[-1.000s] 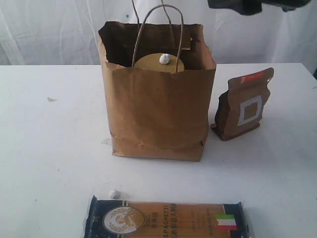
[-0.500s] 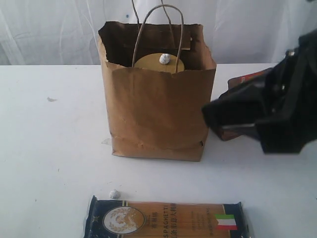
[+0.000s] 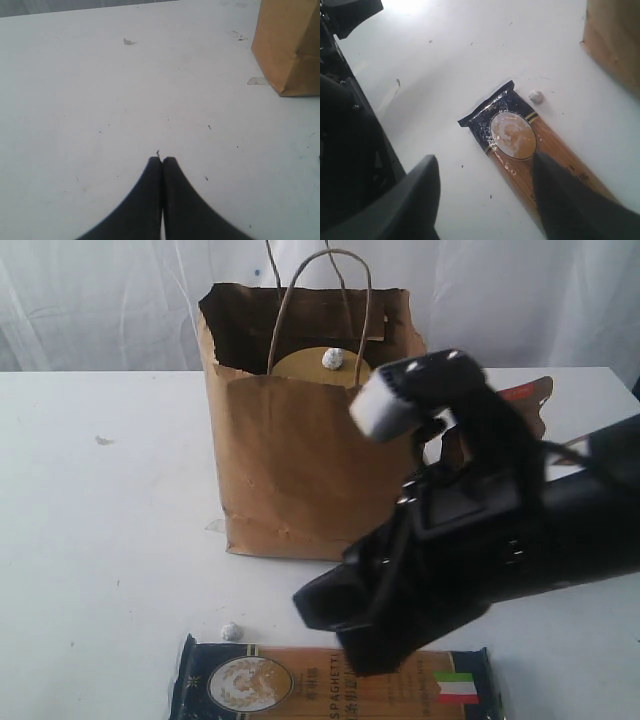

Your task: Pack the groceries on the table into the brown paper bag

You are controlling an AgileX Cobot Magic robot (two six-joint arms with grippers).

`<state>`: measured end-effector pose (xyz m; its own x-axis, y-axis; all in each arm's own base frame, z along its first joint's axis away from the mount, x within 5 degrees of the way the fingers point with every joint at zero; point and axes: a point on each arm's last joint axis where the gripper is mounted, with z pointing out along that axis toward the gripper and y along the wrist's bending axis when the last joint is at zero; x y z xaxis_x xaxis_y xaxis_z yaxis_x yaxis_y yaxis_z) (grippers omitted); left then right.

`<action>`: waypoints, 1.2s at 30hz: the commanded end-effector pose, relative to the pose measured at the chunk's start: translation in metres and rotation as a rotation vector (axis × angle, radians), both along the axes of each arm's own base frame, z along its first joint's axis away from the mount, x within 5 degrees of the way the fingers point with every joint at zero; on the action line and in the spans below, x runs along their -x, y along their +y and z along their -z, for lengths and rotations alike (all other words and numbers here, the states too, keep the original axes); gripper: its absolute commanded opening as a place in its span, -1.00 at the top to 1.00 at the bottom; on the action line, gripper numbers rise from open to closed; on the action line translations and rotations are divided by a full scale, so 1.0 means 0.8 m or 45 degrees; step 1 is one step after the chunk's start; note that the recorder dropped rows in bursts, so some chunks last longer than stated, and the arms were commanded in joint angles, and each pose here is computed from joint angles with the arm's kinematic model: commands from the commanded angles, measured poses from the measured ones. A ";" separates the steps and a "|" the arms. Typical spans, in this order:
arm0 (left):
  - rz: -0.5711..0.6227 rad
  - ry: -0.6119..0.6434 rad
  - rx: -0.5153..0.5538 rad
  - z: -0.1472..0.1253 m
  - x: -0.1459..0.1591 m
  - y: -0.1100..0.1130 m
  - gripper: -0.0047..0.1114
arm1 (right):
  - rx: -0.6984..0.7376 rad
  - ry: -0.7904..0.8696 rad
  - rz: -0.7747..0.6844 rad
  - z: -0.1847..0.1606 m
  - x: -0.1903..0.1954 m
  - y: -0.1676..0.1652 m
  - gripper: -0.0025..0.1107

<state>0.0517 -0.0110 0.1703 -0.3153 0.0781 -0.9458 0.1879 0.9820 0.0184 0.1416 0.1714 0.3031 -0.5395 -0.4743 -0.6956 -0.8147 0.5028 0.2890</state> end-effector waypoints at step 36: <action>-0.003 0.000 -0.001 0.002 0.000 0.000 0.92 | 0.279 0.170 0.115 0.200 -0.115 0.175 0.12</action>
